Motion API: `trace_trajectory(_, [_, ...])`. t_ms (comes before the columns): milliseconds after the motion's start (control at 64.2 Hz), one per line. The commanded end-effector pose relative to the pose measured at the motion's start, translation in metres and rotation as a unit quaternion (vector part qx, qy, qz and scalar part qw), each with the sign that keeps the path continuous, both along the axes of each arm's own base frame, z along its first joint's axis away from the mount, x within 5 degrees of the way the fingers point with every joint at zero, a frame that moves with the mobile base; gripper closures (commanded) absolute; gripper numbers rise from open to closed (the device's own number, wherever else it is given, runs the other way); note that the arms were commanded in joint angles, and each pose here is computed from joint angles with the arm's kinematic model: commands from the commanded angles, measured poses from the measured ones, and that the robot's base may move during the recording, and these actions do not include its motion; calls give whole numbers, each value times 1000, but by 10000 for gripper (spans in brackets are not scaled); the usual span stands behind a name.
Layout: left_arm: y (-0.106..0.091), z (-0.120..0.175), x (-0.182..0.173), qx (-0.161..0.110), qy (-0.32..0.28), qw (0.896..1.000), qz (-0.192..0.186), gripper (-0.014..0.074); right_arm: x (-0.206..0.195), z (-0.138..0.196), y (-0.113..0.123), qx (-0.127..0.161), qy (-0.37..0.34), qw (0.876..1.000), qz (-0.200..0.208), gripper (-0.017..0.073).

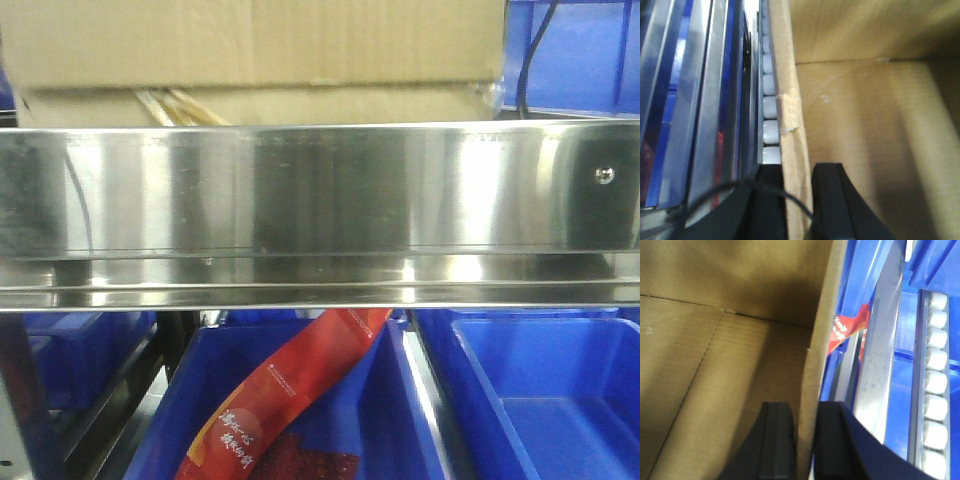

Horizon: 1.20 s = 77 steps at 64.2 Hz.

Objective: Grab carton from right shelf to conveyor
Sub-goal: 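Close both grippers on the carton walls and lift it off the shelf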

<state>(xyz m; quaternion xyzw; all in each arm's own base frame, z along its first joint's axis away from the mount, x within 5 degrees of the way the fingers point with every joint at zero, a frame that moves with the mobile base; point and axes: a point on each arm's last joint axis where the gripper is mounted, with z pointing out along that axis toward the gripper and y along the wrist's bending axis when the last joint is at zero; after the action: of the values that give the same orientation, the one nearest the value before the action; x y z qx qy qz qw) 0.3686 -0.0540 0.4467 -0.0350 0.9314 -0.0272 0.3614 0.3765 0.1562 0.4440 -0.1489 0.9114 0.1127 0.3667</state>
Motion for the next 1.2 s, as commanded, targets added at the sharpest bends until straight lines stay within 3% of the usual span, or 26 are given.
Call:
trace_trajectory(0, [5, 39, -26, -10, -69, 998, 0, 613, -27, 39, -12, 20, -58, 998, 0, 627])
trace_trajectory(218, [-1, 77, -73, -22, -125, 992, -21, 613, -76, 83, -28, 45, -112, 993, 2, 627])
trace_trajectory(342, [-12, 84, -98, -24, -135, 989, -49, 613, -100, 90, -32, 40, -119, 992, 8, 627])
trace_trajectory(498, [-20, 72, -115, -9, -118, 992, -45, 613, -126, 79, -40, 8, -102, 995, 0, 627])
trace_trajectory(638, [-28, 57, -127, -20, -90, 994, -55, 613, -149, 63, -49, 6, -73, 997, -5, 627])
trace_trajectory(840, [-36, 31, -126, -6, -45, 997, -69, 613, -166, 35, -58, -12, -30, 999, -8, 627])
trace_trajectory(1183, [-36, 29, -126, -6, -42, 997, -69, 613, -168, 34, -58, -11, -29, 999, -7, 627])
